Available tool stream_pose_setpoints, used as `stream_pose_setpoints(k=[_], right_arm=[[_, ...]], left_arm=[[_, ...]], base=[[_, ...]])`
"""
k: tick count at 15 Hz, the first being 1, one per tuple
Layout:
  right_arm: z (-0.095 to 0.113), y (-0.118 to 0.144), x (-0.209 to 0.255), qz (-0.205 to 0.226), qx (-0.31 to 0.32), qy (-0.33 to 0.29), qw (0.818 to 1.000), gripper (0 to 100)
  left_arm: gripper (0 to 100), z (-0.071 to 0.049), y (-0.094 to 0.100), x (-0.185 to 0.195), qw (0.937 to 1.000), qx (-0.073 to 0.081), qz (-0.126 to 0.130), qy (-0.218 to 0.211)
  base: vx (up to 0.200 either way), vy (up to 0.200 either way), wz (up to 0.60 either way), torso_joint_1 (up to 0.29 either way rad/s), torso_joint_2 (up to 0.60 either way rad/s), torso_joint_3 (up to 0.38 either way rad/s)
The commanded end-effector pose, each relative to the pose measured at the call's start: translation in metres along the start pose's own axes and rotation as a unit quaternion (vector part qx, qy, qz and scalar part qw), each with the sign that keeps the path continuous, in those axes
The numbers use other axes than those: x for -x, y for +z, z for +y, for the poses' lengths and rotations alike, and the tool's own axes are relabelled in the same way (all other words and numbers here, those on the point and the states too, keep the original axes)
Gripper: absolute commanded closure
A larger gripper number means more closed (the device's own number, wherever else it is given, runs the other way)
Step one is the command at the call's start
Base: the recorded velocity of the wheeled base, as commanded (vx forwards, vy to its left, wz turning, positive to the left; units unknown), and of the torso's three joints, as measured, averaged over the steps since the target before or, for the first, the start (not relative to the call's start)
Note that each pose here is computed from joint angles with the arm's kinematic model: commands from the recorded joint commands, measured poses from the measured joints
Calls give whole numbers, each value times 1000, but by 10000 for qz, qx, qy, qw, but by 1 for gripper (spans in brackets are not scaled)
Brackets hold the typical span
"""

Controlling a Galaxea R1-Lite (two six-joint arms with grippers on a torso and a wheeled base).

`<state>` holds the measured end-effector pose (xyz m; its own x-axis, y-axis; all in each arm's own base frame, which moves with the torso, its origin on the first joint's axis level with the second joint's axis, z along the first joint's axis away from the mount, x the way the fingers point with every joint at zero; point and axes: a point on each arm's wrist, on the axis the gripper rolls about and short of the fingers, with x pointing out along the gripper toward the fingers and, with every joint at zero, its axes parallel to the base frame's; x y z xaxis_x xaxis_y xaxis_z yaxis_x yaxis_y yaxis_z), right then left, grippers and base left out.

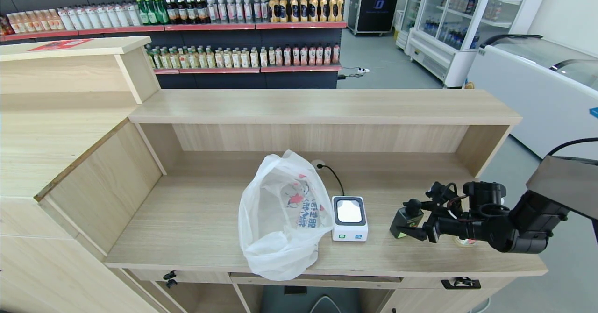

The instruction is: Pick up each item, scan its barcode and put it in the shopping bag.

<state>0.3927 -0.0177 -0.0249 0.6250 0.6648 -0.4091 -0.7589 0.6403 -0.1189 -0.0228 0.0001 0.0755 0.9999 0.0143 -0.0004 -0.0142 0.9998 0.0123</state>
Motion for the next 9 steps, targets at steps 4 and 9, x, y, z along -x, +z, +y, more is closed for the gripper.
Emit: stream_pose_setpoints(k=[4, 9], right_arm=[[7, -4, -15, 17, 12, 205, 9998, 0], [11, -5, -20, 48, 32, 265, 9996, 100]], left_arm=[[100, 0, 0, 0, 10000, 0, -2, 5], [100, 0, 0, 0, 10000, 0, -2, 5]], base=[[0, 0, 0, 0, 0, 0], [0, 0, 0, 0, 0, 0]])
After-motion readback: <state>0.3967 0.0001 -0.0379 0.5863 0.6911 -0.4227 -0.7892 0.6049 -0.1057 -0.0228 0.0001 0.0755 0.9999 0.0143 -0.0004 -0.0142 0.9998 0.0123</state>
